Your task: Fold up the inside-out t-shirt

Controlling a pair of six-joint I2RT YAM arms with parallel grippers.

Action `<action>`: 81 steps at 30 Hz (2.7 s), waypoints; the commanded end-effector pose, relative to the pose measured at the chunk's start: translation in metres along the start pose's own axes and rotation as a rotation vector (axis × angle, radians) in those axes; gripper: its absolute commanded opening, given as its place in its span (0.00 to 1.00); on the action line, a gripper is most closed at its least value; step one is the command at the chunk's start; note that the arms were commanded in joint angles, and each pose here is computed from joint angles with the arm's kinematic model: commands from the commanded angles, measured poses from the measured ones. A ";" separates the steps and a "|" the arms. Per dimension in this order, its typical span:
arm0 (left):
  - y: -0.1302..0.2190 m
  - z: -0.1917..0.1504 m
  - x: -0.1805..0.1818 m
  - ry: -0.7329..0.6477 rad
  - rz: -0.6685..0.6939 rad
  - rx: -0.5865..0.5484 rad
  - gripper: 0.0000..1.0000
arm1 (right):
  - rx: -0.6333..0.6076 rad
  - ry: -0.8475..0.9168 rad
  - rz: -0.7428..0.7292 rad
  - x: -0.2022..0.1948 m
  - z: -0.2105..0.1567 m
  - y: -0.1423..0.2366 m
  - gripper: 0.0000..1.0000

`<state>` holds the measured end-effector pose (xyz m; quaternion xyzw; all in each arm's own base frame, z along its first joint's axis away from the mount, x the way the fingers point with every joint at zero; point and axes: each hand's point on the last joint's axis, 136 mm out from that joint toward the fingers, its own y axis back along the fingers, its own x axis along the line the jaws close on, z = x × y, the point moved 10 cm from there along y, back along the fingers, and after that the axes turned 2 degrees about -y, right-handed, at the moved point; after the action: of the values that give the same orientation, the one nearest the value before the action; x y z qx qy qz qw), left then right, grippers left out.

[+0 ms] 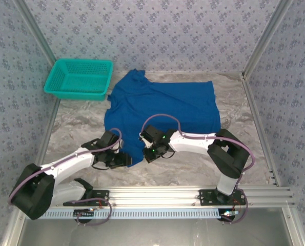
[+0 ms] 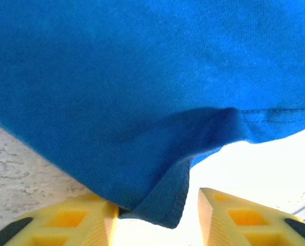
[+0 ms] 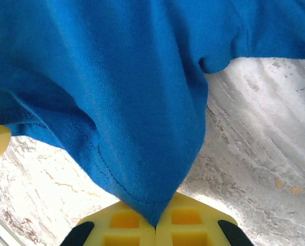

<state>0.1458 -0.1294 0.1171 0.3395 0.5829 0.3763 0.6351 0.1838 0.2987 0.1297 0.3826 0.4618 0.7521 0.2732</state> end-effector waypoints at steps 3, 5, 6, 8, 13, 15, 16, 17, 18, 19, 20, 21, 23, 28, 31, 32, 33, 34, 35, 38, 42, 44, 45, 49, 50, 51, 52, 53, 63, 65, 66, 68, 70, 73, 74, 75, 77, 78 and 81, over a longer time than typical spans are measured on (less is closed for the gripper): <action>0.000 -0.004 -0.003 -0.024 -0.034 0.017 0.34 | 0.014 -0.010 -0.027 -0.001 -0.005 0.002 0.06; -0.001 -0.004 -0.002 -0.023 -0.024 0.020 0.29 | 0.013 -0.008 -0.027 -0.001 -0.005 0.002 0.06; 0.000 -0.004 -0.001 -0.021 -0.018 0.021 0.27 | 0.014 -0.010 -0.028 -0.001 -0.005 0.002 0.05; 0.003 -0.004 0.000 -0.014 0.023 0.017 0.21 | 0.014 -0.008 -0.032 -0.001 -0.005 0.003 0.05; 0.019 -0.004 -0.003 -0.014 0.106 -0.032 0.07 | 0.006 -0.006 -0.043 -0.001 -0.003 0.010 0.05; 0.023 -0.005 -0.003 -0.006 0.136 -0.039 0.04 | 0.008 -0.013 -0.053 -0.002 -0.002 0.012 0.04; 0.026 -0.006 -0.004 -0.004 0.160 -0.041 0.03 | 0.010 -0.018 -0.058 -0.002 -0.001 0.013 0.04; 0.029 -0.007 -0.004 -0.004 0.191 -0.039 0.03 | 0.011 -0.023 -0.058 -0.002 -0.001 0.014 0.03; 0.032 -0.008 -0.005 -0.005 0.213 -0.038 0.02 | 0.009 -0.024 -0.058 -0.001 -0.001 0.015 0.03; 0.035 -0.009 -0.007 -0.007 0.237 -0.043 0.02 | 0.012 -0.027 -0.056 -0.001 0.000 0.017 0.03; 0.039 -0.010 -0.008 -0.009 0.261 -0.049 0.02 | 0.014 -0.029 -0.057 0.000 0.000 0.018 0.03; 0.042 -0.011 -0.008 -0.008 0.280 -0.053 0.02 | 0.014 -0.031 -0.056 0.000 0.001 0.020 0.03; 0.048 -0.012 -0.008 -0.005 0.326 -0.062 0.02 | 0.016 -0.028 -0.054 0.002 0.002 0.023 0.03; 0.058 -0.016 -0.008 0.010 0.370 -0.076 0.01 | 0.033 -0.024 -0.042 0.006 0.004 0.031 0.03; 0.066 -0.018 -0.011 0.013 0.380 -0.078 0.01 | 0.056 -0.024 -0.025 0.009 0.003 0.032 0.03; 0.068 -0.019 -0.012 0.012 0.384 -0.077 0.01 | 0.060 -0.022 -0.019 0.011 0.002 0.031 0.04; 0.070 -0.020 -0.012 0.012 0.390 -0.075 0.01 | 0.086 -0.025 -0.024 0.010 -0.001 0.031 0.04; 0.071 -0.021 -0.012 0.014 0.400 -0.067 0.02 | 0.097 -0.025 -0.023 0.010 -0.003 0.030 0.04; 0.070 -0.022 -0.012 0.014 0.403 -0.060 0.02 | 0.106 -0.023 -0.019 0.010 -0.005 0.029 0.05; 0.065 -0.027 -0.009 0.023 0.434 -0.026 0.02 | 0.142 -0.020 -0.011 0.010 -0.013 0.026 0.07; 0.056 -0.032 -0.009 0.007 0.479 0.022 0.05 | 0.194 -0.004 0.014 0.012 -0.022 0.023 0.11; 0.052 -0.033 -0.009 -0.002 0.498 0.040 0.12 | 0.226 0.010 0.034 0.013 -0.026 0.021 0.20; 0.050 -0.032 -0.010 -0.009 0.501 0.046 0.19 | 0.243 0.021 0.036 0.013 -0.028 0.020 0.24; 0.052 -0.029 -0.020 -0.034 0.445 0.061 0.36 | 0.238 0.062 0.039 0.012 -0.028 0.032 0.33; 0.053 -0.028 -0.024 -0.045 0.408 0.057 0.42 | 0.216 0.068 0.048 0.011 -0.026 0.037 0.33; 0.056 -0.026 -0.029 -0.053 0.375 0.044 0.47 | 0.188 0.069 0.065 0.011 -0.022 0.041 0.34; 0.059 -0.024 -0.032 -0.056 0.354 0.028 0.51 | 0.161 0.066 0.088 0.012 -0.018 0.043 0.34; 0.063 -0.021 -0.035 -0.060 0.331 0.004 0.54 | 0.129 0.057 0.116 0.013 -0.012 0.043 0.34; 0.057 0.012 -0.001 0.120 0.209 -0.163 0.57 | 0.017 -0.134 0.078 0.003 0.013 0.003 0.39; 0.055 0.015 0.009 0.146 0.219 -0.174 0.57 | 0.027 -0.160 0.098 0.003 0.012 -0.003 0.42; 0.054 0.016 0.014 0.160 0.225 -0.185 0.57 | 0.041 -0.165 0.097 0.003 0.010 -0.007 0.42; 0.052 0.018 0.021 0.179 0.243 -0.211 0.57 | 0.060 -0.172 0.087 0.002 0.007 -0.012 0.42; 0.049 0.020 0.026 0.175 0.263 -0.238 0.57 | 0.070 -0.183 0.078 0.000 0.005 -0.016 0.40; 0.040 0.025 0.034 0.182 0.273 -0.233 0.57 | 0.092 -0.191 0.072 -0.002 0.000 -0.021 0.30; 0.035 0.026 0.035 0.178 0.260 -0.223 0.57 | 0.098 -0.194 0.066 -0.002 -0.002 -0.022 0.26; 0.031 0.029 0.035 0.172 0.245 -0.218 0.56 | 0.108 -0.196 0.061 -0.003 -0.003 -0.024 0.23; 0.024 0.033 0.034 0.169 0.222 -0.210 0.55 | 0.124 -0.196 0.043 -0.006 -0.006 -0.024 0.16; 0.021 0.036 0.033 0.163 0.209 -0.210 0.54 | 0.129 -0.196 0.029 -0.008 -0.008 -0.023 0.12; 0.013 0.044 0.032 0.145 0.194 -0.203 0.50 | 0.134 -0.191 -0.010 -0.014 -0.010 -0.016 0.05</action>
<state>0.1783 -0.0881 0.1178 0.3172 0.5589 0.5329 0.5505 0.1872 0.3035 0.1121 0.4757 0.4579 0.6994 0.2735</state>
